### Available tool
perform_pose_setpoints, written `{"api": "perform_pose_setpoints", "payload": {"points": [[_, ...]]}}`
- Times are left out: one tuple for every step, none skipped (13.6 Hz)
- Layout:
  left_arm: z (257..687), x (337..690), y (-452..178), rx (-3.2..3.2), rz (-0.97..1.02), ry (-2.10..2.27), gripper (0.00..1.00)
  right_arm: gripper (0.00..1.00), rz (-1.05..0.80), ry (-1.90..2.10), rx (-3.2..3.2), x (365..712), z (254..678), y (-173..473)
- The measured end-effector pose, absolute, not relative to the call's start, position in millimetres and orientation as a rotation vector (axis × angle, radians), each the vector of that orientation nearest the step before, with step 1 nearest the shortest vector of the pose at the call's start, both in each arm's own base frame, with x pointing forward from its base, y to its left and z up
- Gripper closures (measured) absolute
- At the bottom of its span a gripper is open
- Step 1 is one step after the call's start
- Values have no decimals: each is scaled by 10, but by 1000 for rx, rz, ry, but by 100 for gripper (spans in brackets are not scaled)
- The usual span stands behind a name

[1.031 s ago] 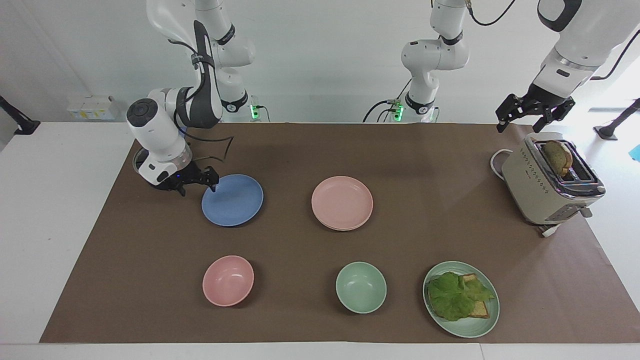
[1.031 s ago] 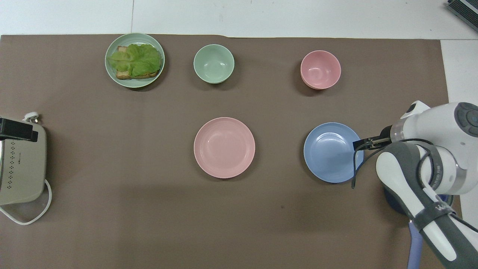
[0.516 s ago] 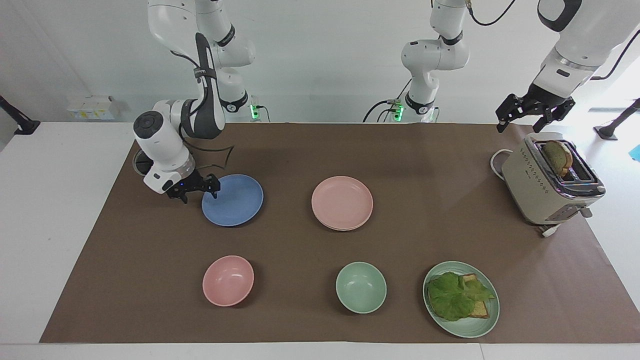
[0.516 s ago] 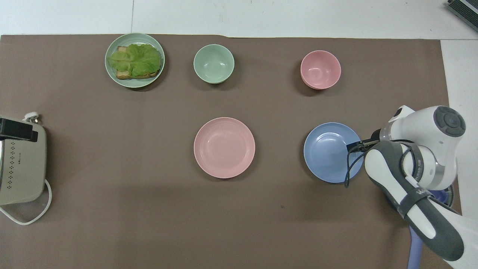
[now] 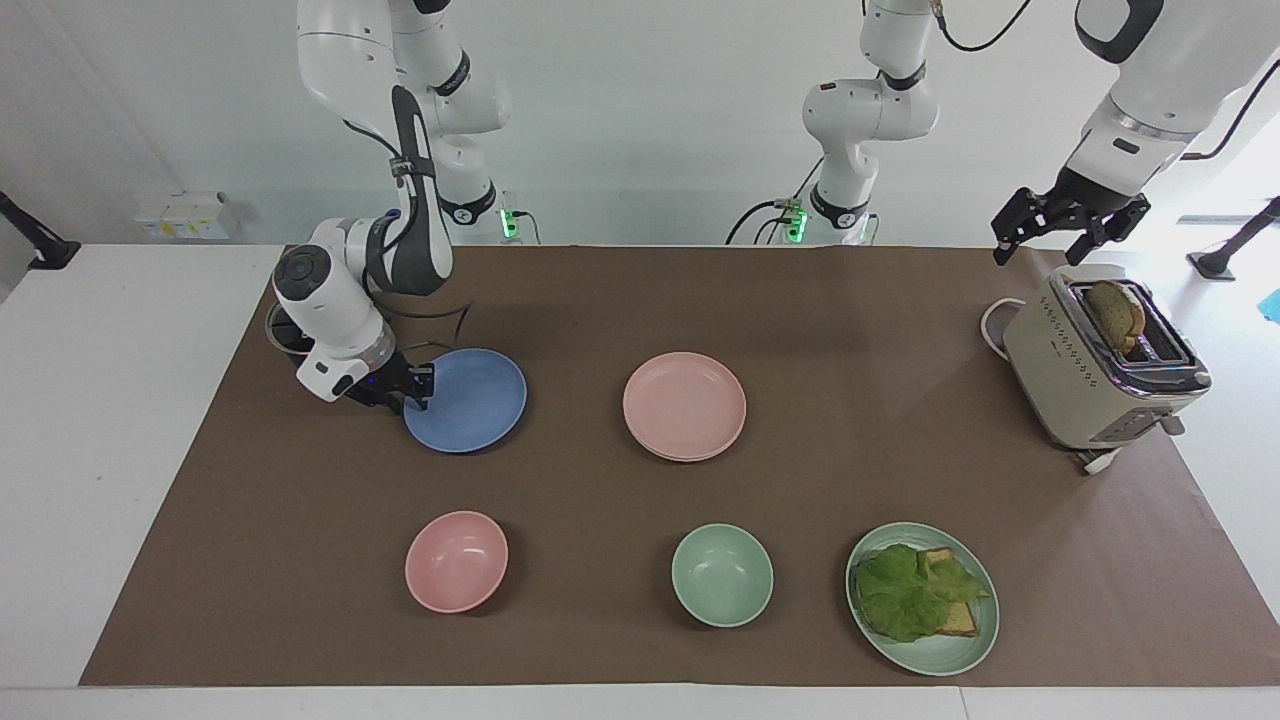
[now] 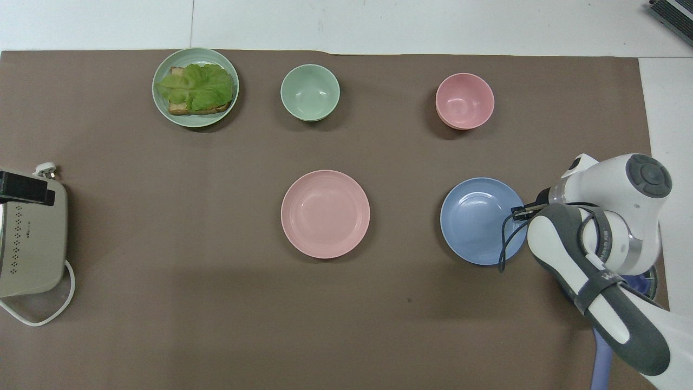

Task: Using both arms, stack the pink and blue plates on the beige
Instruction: 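Reach the right gripper to the blue plate rim and grasp it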

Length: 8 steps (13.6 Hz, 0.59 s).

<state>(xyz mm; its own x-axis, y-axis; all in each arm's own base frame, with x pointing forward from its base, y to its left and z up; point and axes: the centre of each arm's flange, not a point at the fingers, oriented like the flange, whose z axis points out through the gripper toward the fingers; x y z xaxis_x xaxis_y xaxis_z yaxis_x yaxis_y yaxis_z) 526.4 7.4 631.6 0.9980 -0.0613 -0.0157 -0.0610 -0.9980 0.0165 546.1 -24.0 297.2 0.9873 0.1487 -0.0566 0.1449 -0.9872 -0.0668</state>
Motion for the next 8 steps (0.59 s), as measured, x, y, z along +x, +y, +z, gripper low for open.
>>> {"api": "perform_pose_setpoints", "payload": {"points": [[6316,5264,74,3124,-25,-96,0,85,96,-227,-3068,5468,2985,-240],[6316,5264,74,3124,-25,-96,0,93,105,-225,-3063,5485,3042,-235],[6316,5264,74,3124,-25,-96,0,93,117,-228,-3056,5516,3161,-225],[6316,5264,74,3124,-25,-96,0,93,128,-233,-3049,5548,3305,-208],[6316,5264,74,3124,-25,-96,0,95,132,-233,-3043,5581,3483,-188],[6316,5264,74,3124,-25,-96,0,95,129,-222,-3040,5611,3687,-158],[6316,5263,74,3124,-25,-96,0,95,121,-211,-3038,5631,3887,-122],[6316,5264,74,3124,-25,-96,0,95,107,-212,-3036,5643,4080,-64]]}}
